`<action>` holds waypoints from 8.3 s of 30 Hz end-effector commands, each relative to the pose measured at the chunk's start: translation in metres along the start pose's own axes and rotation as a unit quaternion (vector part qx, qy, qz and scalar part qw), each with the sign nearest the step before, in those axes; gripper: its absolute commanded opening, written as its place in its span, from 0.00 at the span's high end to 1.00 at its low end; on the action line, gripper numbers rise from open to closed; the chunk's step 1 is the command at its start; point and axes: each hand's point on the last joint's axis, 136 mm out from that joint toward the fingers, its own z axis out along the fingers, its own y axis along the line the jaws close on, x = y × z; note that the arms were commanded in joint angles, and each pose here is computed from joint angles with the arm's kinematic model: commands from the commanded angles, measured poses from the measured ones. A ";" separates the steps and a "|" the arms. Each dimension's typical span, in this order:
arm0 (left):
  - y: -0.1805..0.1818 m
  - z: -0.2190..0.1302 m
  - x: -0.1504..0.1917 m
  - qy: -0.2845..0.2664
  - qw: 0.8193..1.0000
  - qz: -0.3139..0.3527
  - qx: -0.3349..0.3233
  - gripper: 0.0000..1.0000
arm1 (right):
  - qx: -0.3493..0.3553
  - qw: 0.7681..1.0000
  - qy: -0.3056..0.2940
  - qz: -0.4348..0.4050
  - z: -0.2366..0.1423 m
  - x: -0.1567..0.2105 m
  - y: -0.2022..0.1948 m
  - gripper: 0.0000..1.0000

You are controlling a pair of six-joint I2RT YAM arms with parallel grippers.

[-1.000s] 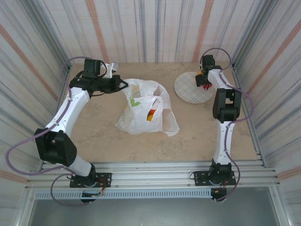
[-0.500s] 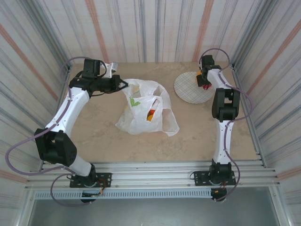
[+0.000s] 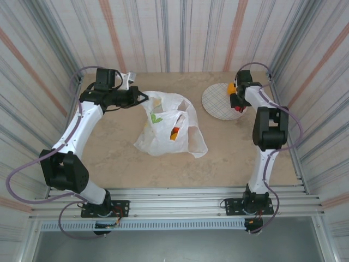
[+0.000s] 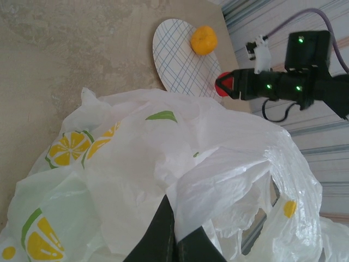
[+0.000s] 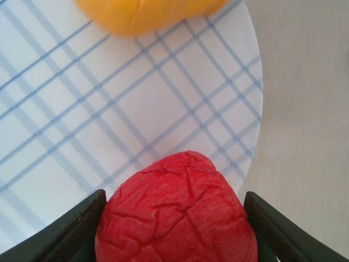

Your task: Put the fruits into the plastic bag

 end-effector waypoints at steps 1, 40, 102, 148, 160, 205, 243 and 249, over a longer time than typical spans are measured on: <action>-0.015 -0.012 -0.002 -0.014 1.000 0.004 0.026 1.00 | -0.064 0.994 -0.072 0.054 -0.067 -0.006 0.022 0.45; -0.026 0.005 0.011 0.016 0.999 0.008 0.047 1.00 | -0.388 0.908 -0.157 0.024 -0.213 0.126 0.228 0.46; -0.018 -0.001 0.006 0.000 1.000 0.007 0.024 1.00 | -0.493 0.861 -0.101 -0.070 -0.291 0.158 0.231 0.12; -0.019 0.005 0.011 0.014 0.999 0.005 0.034 1.00 | -0.320 0.867 -0.370 0.094 -0.266 0.024 0.165 0.01; -0.019 0.006 0.011 0.015 0.999 0.004 0.034 1.00 | -0.297 0.853 -0.378 0.204 -0.262 -0.006 0.128 0.01; -0.021 0.012 0.016 0.025 0.999 0.005 0.034 1.00 | 0.136 0.983 -0.120 -0.014 0.048 -0.119 0.023 0.02; -0.023 0.010 0.015 0.025 0.999 0.007 0.036 1.00 | 0.111 0.989 -0.087 -0.034 0.037 -0.111 0.015 0.43; -0.025 0.010 0.016 0.027 0.999 0.006 0.039 1.00 | 0.049 0.993 -0.107 0.011 -0.020 -0.104 0.032 0.45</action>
